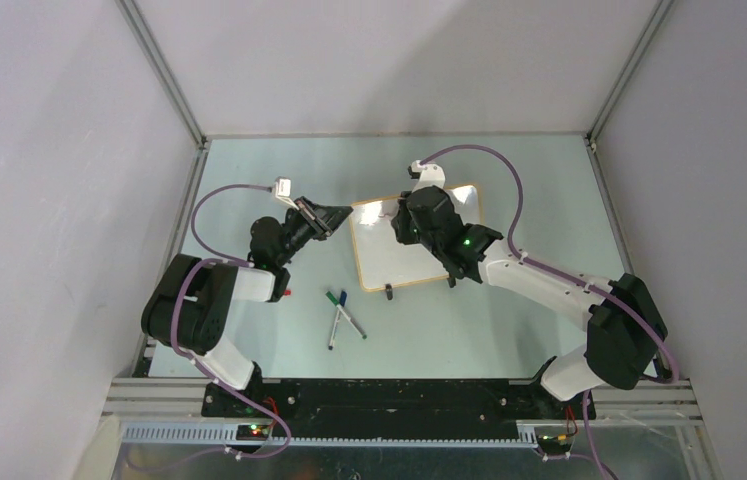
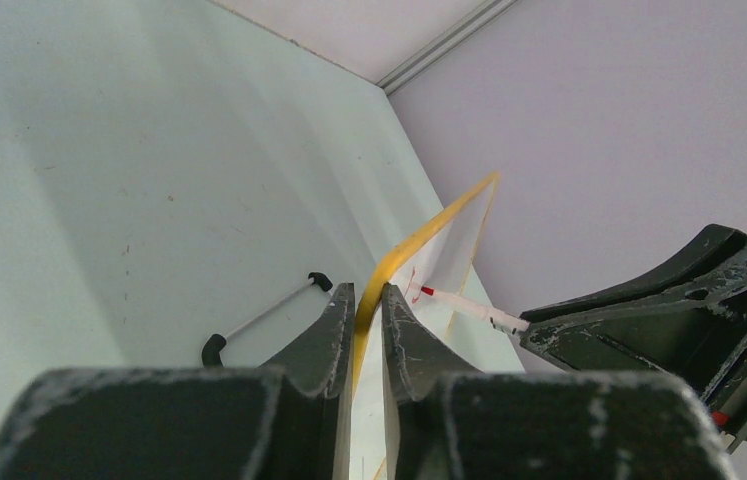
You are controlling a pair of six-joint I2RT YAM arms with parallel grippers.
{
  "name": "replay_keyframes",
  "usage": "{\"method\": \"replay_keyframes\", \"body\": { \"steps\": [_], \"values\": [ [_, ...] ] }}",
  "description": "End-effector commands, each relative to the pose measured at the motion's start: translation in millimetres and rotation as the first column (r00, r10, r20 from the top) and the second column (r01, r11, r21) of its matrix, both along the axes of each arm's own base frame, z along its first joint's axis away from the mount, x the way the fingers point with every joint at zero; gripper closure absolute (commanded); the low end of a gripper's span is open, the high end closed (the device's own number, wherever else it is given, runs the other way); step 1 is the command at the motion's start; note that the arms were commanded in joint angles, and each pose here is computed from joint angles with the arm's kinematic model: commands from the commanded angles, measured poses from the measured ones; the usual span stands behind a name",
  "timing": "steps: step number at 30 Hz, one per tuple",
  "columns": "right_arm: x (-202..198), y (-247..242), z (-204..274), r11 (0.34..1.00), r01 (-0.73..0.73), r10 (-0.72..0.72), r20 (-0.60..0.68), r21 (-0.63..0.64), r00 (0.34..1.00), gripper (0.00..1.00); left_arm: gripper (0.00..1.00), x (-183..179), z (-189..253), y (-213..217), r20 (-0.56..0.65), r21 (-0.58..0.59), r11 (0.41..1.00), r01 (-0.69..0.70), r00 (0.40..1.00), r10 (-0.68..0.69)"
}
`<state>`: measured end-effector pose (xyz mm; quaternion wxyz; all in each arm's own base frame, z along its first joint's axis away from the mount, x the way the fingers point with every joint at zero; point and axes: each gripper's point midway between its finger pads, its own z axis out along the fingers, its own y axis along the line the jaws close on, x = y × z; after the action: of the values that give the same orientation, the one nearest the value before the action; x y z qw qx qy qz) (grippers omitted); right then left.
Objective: Write a sentence on the whiteboard
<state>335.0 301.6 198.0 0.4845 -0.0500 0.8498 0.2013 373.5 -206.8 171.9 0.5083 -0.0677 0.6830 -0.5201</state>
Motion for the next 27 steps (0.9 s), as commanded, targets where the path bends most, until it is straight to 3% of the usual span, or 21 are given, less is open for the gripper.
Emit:
{"method": "replay_keyframes", "body": {
  "steps": [1, 27],
  "values": [
    [11.3, 2.4, 26.3, 0.999, 0.007, -0.010, 0.069, 0.051, 0.998, 1.00, 0.98, -4.2, 23.4, -2.3, 0.084, -0.004, 1.000, 0.015, 0.996, -0.015],
    [8.2, 11.1, 18.6, 0.998, -0.047, 0.045, 0.047, 0.050, 0.998, 1.00, 1.00, -4.3, 23.9, -3.5, 0.085, 0.001, 1.000, 0.021, 0.996, -0.021]
  ]
}}
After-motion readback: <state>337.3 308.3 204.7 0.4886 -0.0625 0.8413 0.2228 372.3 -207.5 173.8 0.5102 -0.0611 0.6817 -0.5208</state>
